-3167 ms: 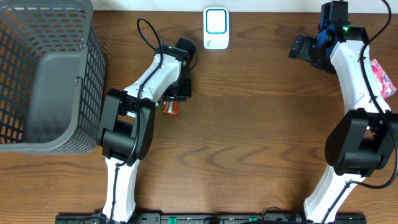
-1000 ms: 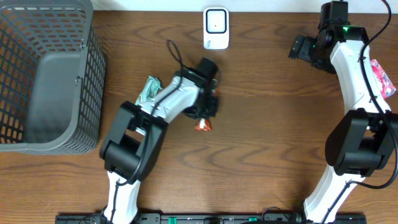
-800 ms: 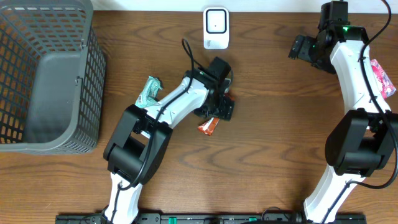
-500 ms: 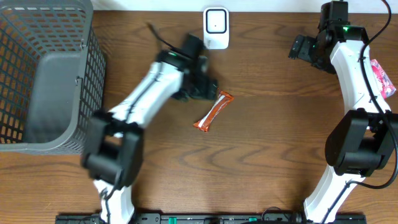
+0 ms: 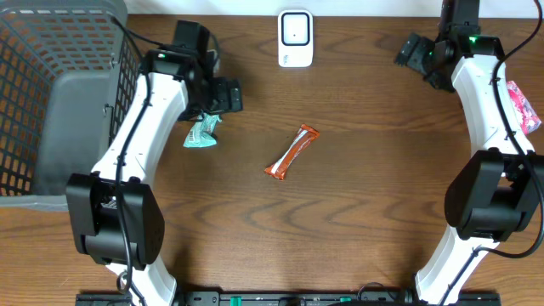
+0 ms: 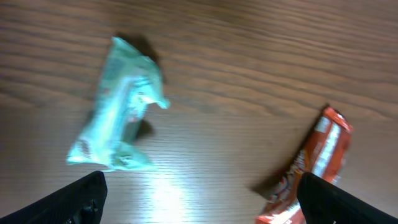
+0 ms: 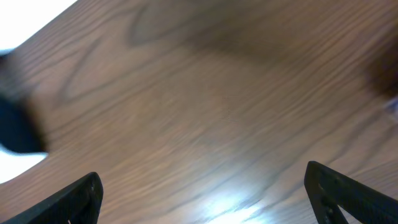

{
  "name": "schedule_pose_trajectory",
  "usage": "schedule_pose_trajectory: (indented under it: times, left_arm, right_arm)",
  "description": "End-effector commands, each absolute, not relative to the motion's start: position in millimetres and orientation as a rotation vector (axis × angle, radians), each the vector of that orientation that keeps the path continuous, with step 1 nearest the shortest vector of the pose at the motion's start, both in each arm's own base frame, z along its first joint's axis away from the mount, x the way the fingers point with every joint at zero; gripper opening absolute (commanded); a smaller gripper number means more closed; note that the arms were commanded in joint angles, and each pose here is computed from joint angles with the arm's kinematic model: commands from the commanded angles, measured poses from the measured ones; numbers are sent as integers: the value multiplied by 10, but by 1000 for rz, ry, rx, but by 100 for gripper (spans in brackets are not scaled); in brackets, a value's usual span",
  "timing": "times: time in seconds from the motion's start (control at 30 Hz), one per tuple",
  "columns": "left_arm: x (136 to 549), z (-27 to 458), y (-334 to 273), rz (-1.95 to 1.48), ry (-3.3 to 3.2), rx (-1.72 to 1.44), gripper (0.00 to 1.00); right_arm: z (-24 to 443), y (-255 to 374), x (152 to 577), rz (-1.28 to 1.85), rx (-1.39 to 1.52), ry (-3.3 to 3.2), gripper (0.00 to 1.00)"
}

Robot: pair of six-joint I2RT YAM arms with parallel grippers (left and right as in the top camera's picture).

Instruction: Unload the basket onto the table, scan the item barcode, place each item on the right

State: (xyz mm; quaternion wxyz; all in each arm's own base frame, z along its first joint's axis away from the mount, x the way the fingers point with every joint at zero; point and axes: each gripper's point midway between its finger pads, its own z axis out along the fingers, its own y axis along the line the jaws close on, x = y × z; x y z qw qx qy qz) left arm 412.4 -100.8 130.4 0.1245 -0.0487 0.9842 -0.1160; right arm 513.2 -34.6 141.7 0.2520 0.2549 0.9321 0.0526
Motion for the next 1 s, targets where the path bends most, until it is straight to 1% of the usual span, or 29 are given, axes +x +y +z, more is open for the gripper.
schedule_pose_trajectory:
  times: [0.0, 0.07, 0.13, 0.17, 0.23, 0.33, 0.43, 0.57, 0.67, 0.8, 0.83, 0.97]
  left_arm:
    - [4124, 1241, -775, -235, 2885, -191, 98]
    - [4135, 1231, -652, -166, 2881, -216, 98]
    - [4130, 1222, -585, -134, 2883, -230, 98]
    - [4117, 1218, -571, -132, 2888, -236, 98]
    - [4108, 1215, -569, -132, 2892, -236, 98]
    - [4107, 1215, -569, -132, 2893, -236, 98]
    - [4108, 1215, -569, -132, 2892, -236, 98]
    - [4108, 1215, -569, -132, 2892, -237, 98]
    - [4108, 1215, -569, -132, 2892, -236, 98]
    - [4108, 1215, -569, -132, 2892, -237, 98]
    - [4108, 1215, -569, -132, 2892, -237, 98]
    - [4108, 1215, -569, -132, 2892, -236, 98]
  right_arm:
    - [1521, 319, 5045, 675, 659, 2595, 99]
    - [1586, 642, 4906, 898, 518, 2640, 99]
    - [1544, 789, 4753, 938, 503, 2707, 99]
    - [1491, 824, 4669, 906, 515, 2753, 99]
    - [1326, 826, 4448, 729, 546, 2878, 99]
    - [1214, 847, 4264, 553, 531, 2973, 99]
    - [1149, 1074, 4154, 557, 494, 3017, 99]
    - [1020, 1330, 4133, 573, 377, 3018, 99]
    - [924, 1485, 4056, 723, 385, 3032, 99]
    - [814, 1627, 3970, 937, 425, 3025, 85]
    - [783, 1683, 3931, 1003, 452, 3025, 83]
    - [703, 1956, 3780, 1239, 450, 3007, 83]
